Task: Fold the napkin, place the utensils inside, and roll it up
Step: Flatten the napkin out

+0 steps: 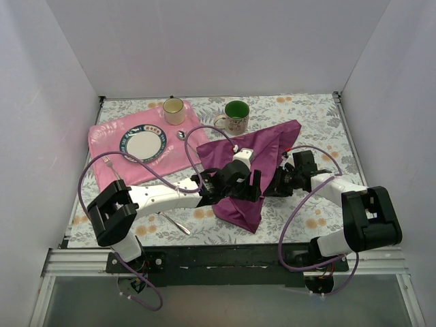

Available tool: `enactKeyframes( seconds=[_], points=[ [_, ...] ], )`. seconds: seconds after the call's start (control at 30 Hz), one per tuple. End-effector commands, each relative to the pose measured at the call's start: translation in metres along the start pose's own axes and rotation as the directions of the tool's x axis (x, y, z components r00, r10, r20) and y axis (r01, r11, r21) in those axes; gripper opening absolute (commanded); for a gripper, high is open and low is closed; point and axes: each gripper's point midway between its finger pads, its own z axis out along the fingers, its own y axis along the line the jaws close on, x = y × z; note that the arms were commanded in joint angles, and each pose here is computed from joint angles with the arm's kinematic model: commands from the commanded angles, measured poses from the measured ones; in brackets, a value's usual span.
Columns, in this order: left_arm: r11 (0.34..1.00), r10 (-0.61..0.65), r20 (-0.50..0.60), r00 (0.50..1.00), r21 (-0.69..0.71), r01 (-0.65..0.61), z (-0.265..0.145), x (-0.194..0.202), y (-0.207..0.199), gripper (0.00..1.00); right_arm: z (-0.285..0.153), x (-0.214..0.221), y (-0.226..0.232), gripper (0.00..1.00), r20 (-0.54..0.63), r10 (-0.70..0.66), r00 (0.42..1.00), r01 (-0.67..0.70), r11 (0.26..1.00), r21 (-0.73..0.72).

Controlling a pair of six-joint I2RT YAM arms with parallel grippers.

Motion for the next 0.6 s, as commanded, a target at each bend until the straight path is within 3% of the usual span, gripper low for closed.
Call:
enactKeyframes(
  seconds=[0.0,0.1,0.27,0.4,0.57],
  points=[
    [0.999,-0.027,0.068,0.997,0.02,0.025,-0.018,-0.022,-0.001,0.67,-0.001,-0.013,0.007,0.13,0.038,-0.025,0.999,0.025,0.999,-0.02],
    [0.999,-0.033,0.079,0.996,0.023,0.031,-0.021,-0.026,0.0,0.67,-0.005,-0.013,0.009,0.01,0.04,-0.029,0.999,0.03,0.999,-0.017],
    [0.999,-0.041,0.093,0.995,0.021,0.039,-0.025,-0.031,0.002,0.68,-0.022,-0.022,0.007,0.01,0.064,-0.054,0.996,0.05,0.997,0.065],
    [0.998,-0.054,0.113,0.992,0.021,0.052,-0.031,-0.038,0.003,0.7,-0.056,-0.021,-0.015,0.01,0.086,-0.047,0.995,0.021,0.958,0.285],
    [0.997,-0.06,0.126,0.99,0.046,0.054,-0.036,-0.045,0.001,0.71,-0.102,-0.033,-0.041,0.01,0.228,-0.037,0.973,-0.086,0.86,0.503]
  ],
)
